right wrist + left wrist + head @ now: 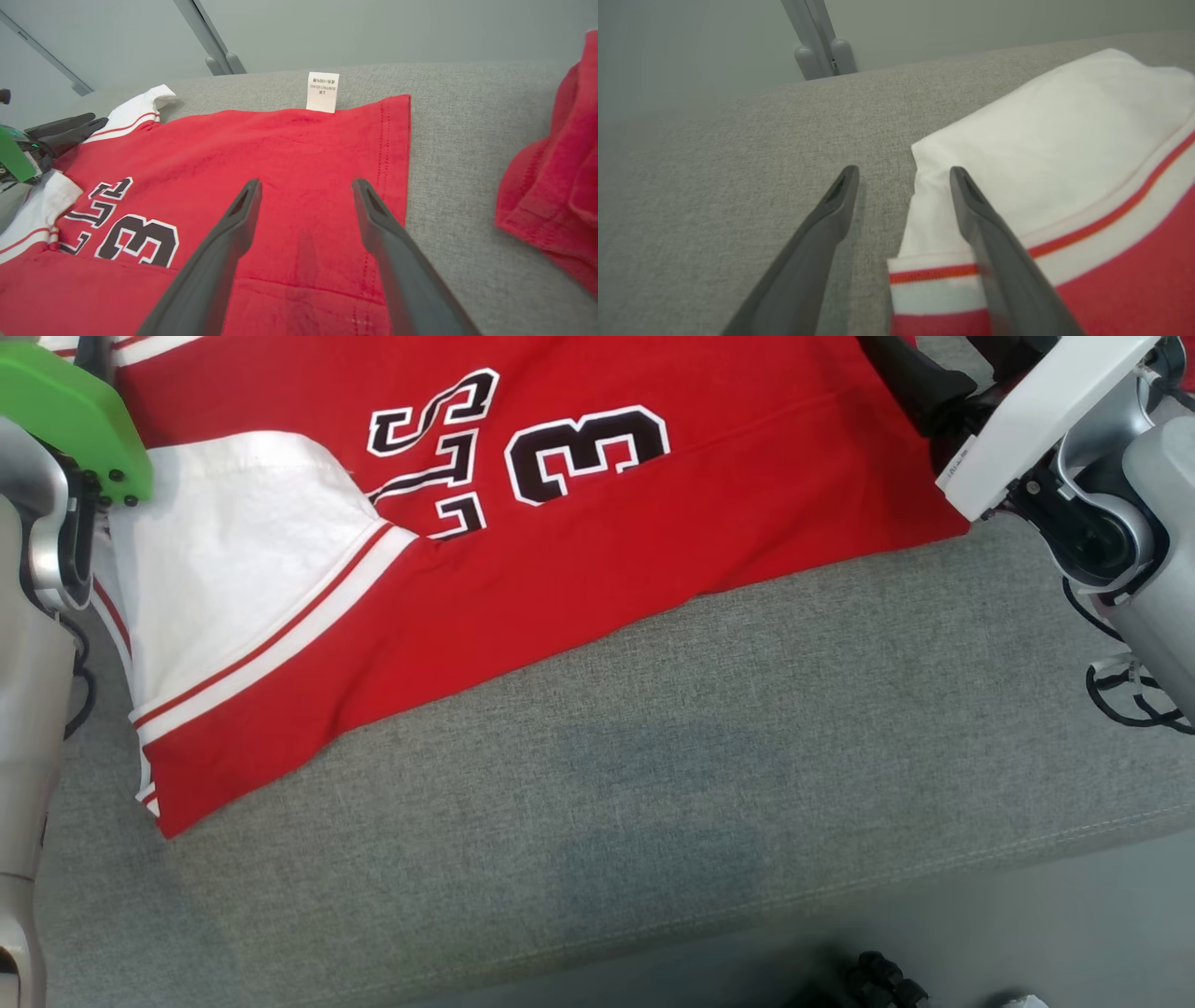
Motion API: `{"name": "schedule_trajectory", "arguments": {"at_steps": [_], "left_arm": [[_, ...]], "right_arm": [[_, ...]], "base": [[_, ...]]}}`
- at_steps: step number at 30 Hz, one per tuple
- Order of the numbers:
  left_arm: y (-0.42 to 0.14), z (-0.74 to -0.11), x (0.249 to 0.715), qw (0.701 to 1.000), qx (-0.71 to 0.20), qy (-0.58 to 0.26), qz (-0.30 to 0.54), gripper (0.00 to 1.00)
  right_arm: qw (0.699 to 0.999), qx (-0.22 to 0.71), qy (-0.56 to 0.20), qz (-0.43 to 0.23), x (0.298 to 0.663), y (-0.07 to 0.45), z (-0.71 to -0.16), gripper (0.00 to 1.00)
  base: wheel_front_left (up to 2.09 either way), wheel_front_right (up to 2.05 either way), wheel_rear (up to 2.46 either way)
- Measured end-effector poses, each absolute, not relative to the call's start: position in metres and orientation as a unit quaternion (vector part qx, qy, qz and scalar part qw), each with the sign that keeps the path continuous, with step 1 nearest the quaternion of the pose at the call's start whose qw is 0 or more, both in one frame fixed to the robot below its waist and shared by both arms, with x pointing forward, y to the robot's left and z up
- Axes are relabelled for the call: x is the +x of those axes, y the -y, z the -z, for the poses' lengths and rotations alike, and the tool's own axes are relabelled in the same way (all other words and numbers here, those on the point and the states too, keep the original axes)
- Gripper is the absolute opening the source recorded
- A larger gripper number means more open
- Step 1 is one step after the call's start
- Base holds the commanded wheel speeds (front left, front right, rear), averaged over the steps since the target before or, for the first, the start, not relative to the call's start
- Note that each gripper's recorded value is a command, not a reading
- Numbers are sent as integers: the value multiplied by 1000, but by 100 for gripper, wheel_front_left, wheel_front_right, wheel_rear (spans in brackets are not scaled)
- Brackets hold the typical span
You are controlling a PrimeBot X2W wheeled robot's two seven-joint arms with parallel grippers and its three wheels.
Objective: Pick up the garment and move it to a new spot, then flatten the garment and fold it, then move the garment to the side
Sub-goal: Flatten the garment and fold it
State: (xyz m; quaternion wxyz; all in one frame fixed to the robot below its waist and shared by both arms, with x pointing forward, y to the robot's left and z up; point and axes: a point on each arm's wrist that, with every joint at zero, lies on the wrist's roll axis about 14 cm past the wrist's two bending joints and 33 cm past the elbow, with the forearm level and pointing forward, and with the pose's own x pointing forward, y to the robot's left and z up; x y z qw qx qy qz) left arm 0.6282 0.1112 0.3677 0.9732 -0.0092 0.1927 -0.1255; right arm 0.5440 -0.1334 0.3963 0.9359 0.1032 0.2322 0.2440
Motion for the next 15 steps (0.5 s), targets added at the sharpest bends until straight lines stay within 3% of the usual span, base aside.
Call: {"name": "schedule_trajectory", "arguments": {"at_steps": [8,9,10,11,13,15], "left_arm": [[-97,-362,630,966,-4,-220,138,100],[-96,-362,630,965,-4,-220,139,96],[-94,-363,630,965,-3,-220,141,78],[-92,-363,629,965,-3,-220,145,51],[-89,-363,629,963,-2,-223,151,28],[-85,-364,628,962,-3,-222,157,13]], "right_arm": [[939,99,-234,-233,542,143,-396,100],[939,100,-233,-233,542,144,-396,100],[940,101,-231,-232,543,144,-397,100],[939,102,-231,-232,542,144,-397,100],[939,102,-232,-232,542,144,-396,100],[939,102,-231,-233,542,143,-396,100]], "base": [[0,0,0],[0,0,0],[0,0,0],[0,0,0],[0,0,0],[0,0,0]]}}
